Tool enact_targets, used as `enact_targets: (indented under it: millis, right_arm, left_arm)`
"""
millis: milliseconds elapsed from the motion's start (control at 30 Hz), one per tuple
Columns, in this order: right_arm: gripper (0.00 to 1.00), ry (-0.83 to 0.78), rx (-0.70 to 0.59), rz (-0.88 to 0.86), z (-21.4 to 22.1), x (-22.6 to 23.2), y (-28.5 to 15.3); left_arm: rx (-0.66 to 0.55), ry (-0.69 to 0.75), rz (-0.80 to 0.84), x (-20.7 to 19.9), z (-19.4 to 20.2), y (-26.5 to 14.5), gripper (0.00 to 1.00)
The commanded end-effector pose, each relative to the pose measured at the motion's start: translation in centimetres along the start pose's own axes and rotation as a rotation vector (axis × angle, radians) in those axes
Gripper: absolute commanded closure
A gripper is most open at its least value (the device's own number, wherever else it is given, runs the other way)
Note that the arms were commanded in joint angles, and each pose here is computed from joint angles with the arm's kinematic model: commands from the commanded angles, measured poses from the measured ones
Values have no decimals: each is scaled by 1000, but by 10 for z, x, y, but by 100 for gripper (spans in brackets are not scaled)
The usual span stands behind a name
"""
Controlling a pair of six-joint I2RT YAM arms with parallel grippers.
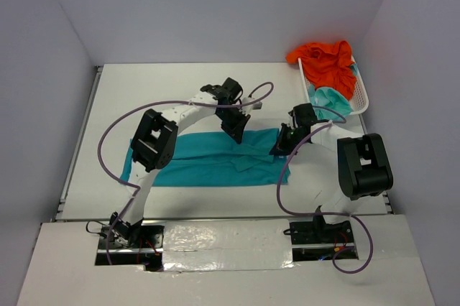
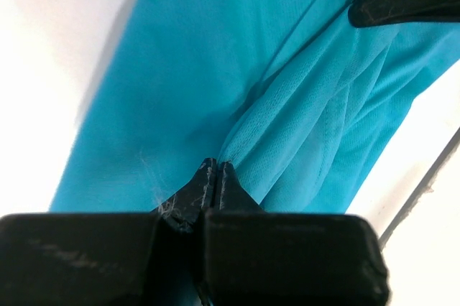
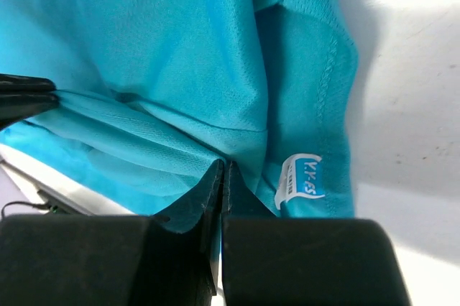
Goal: Fold and stack the t-shirts
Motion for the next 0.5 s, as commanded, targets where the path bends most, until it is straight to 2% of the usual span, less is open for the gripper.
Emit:
enact_targets:
  millis: [0,133,267,467]
  right_arm:
    - [100,-72,-100,64,-26,-6,-8]
    - [100,-141,-222,65,-49,2,-20]
    - [100,-214,-270,66,-65,9,-26]
    - [100,-252,-344,72,-73,11,-32]
  left_arm:
    - [-92,15,-46,1,-24,-29,100]
    - [-107,20,-65,6,-24,-27,100]
    - [-123,-1,-99,14,-22,-26,100]
    - [-331,32,-167,13,-48,-56,100]
Point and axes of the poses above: each gripper's point midway between its finger pads, its own y axis out along the fingers, its own x axis along the line the jaws close on, z = x × y, the point moved 1 cm from there along -y, back along the fingers, and after that the axes turned 15 degrees about -y, right-handed, at the moved point
